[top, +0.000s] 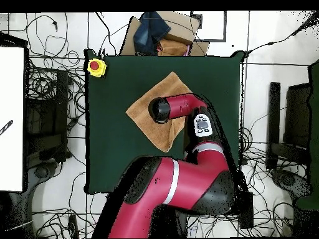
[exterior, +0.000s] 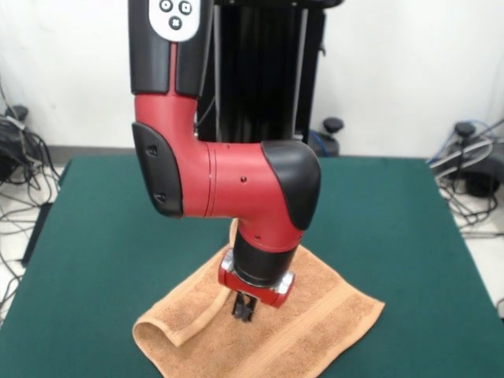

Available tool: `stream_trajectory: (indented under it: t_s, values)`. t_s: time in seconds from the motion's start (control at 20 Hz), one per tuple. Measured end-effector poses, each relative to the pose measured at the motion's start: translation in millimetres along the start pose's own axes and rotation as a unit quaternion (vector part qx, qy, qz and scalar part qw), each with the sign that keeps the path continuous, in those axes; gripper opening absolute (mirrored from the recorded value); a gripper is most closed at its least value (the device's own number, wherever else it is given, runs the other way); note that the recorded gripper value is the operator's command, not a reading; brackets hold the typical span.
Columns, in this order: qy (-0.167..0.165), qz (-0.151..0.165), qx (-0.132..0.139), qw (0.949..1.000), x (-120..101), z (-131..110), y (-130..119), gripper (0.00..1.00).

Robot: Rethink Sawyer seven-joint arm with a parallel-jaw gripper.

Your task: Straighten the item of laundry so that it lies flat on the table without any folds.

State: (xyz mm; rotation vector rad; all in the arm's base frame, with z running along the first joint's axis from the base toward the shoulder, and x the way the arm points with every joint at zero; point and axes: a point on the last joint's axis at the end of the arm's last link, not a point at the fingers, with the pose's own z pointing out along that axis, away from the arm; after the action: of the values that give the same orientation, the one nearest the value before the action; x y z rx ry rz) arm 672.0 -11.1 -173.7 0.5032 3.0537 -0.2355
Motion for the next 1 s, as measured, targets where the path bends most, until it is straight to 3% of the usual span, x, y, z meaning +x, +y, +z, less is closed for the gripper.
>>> stream_trajectory:
  t_s: [1.0]
  values:
    - [-0.01, 0.008, 0.003, 0.9999, -9.4, 2.7, -25.4, 0.0]
